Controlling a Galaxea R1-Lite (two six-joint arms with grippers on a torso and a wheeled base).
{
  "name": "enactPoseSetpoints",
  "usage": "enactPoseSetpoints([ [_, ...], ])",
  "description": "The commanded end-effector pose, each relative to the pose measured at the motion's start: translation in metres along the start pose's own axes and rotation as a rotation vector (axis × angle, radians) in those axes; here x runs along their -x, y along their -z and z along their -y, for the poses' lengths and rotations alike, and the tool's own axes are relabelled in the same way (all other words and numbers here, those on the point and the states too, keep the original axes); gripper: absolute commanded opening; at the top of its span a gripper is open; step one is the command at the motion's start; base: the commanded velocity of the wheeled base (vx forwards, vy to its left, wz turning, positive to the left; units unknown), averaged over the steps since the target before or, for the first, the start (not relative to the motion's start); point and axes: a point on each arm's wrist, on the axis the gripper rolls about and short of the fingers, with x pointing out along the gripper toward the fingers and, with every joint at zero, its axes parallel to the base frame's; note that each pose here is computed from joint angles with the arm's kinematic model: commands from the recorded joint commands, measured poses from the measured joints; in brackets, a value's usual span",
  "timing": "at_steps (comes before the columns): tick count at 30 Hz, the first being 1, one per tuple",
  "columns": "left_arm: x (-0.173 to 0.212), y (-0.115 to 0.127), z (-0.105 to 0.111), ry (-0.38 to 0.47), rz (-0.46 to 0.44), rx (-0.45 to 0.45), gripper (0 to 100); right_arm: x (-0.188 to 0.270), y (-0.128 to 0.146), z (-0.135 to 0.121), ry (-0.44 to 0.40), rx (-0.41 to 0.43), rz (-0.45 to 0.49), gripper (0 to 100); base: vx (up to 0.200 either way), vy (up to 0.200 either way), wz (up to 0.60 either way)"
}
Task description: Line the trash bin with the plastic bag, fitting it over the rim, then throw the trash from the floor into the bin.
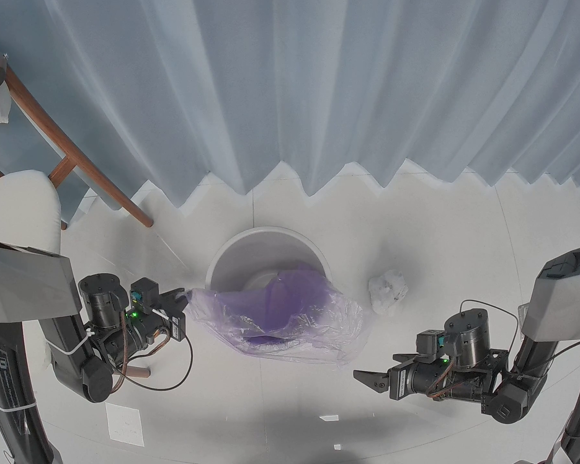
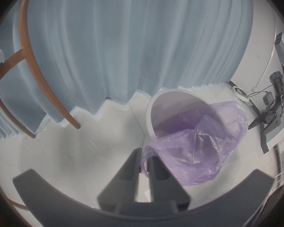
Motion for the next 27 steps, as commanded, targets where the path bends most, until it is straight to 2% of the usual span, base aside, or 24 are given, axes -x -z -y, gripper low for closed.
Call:
enactPoseSetpoints([
  [1, 0.002, -0.003, 0.002, 0.005, 0.009, 0.006, 100, 0.005, -0.007, -0.004, -0.017, 0.005, 0.038, 100, 0.0, 0.0, 0.0],
  [5, 0.004, -0.005, 0.0, 0.002, 0.015, 0.011, 100, 0.015, -0.016, -0.007, -0.047, -0.043, 0.087, 100, 0.0, 0.0, 0.0],
  [9, 0.013, -0.014, -0.008, -0.003, 0.043, 0.036, 100, 0.028, -0.025, -0.019, -0.161, -0.132, 0.105, 100, 0.0, 0.0, 0.0],
  [10, 0.018, -0.018, -0.008, -0.004, 0.054, 0.041, 100, 0.028, -0.029, -0.027, -0.207, -0.182, 0.105, 100, 0.0, 0.0, 0.0],
  [15, 0.036, -0.027, -0.008, -0.009, 0.071, 0.072, 100, 0.015, -0.042, -0.046, -0.288, -0.306, 0.118, 100, 0.0, 0.0, 0.0],
  [22, 0.052, -0.026, -0.004, -0.008, 0.049, 0.091, 100, -0.001, -0.035, -0.062, -0.317, -0.327, 0.063, 100, 0.0, 0.0, 0.0],
  [23, 0.055, -0.026, -0.004, -0.009, 0.047, 0.091, 100, -0.002, -0.028, -0.074, -0.341, -0.353, 0.022, 100, 0.0, 0.0, 0.0],
  [27, 0.061, -0.024, -0.003, -0.019, 0.034, 0.095, 100, -0.012, -0.014, -0.09, -0.348, -0.418, -0.041, 100, 0.0, 0.0, 0.0],
])
